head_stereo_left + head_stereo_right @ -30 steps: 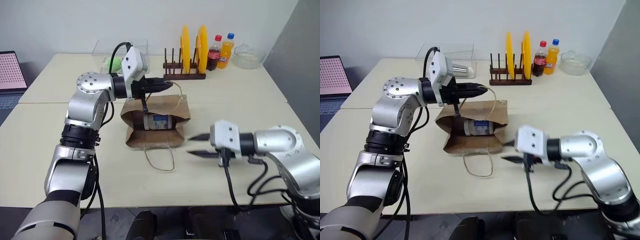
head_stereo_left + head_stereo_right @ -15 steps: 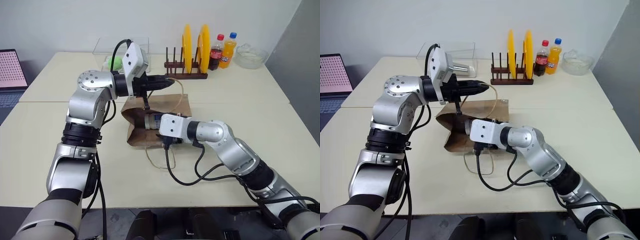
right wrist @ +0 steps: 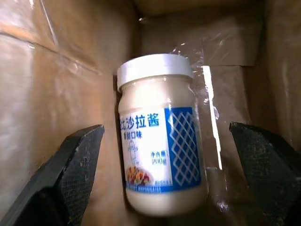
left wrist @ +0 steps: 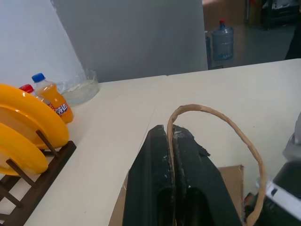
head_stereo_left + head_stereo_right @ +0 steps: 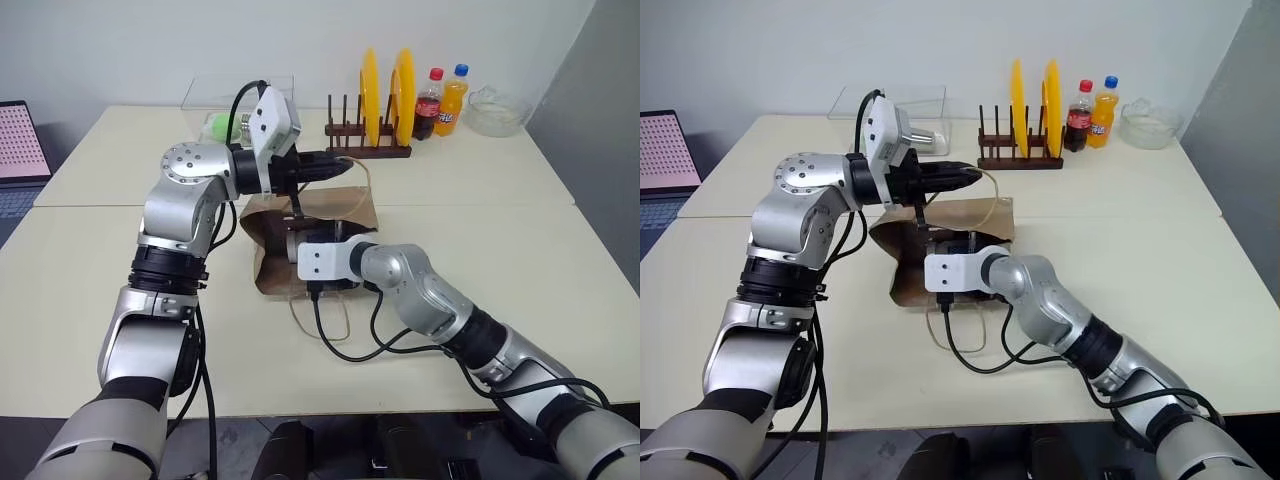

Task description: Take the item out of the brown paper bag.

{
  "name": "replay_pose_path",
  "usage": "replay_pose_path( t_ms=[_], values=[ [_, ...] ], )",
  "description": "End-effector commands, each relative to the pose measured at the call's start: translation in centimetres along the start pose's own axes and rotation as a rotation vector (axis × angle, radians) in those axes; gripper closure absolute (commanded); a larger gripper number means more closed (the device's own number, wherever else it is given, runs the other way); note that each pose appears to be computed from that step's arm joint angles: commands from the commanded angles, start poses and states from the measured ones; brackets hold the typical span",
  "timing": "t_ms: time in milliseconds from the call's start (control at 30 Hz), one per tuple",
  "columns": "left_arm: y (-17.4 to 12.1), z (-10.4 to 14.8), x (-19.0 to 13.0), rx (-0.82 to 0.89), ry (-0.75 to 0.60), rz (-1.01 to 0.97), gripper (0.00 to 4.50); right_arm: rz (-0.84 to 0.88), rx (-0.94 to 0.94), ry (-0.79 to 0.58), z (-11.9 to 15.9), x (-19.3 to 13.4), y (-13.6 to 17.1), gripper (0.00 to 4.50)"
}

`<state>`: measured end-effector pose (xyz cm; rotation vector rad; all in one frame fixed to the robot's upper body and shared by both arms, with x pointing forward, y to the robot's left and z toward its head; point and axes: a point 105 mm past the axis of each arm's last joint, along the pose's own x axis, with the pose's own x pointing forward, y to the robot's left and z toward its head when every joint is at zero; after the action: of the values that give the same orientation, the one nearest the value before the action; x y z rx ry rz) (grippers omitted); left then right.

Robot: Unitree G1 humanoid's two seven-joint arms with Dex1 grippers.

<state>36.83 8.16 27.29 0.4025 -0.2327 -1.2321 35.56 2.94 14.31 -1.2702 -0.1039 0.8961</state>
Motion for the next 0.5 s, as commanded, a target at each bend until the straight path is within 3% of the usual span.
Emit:
replay_pose_path(
  t_ms=[33,300,500],
  values=[
    [0.4,2.0,-0.1,0.049,-0.061,0.008,4.5,-0.038,-0.085,0.009,-0.1,0.5,-1.2,0.01],
    [0.2,1.9,-0.1,0.049,-0.061,0.007,4.5,0.053,-0.077,0.053,-1.4,1.9,0.2,0.01],
    [0.5,1.4,-0.6,0.054,-0.038,0.029,4.5,0.003,-0.076,0.004,-0.7,1.7,-0.7,1.43]
  ],
)
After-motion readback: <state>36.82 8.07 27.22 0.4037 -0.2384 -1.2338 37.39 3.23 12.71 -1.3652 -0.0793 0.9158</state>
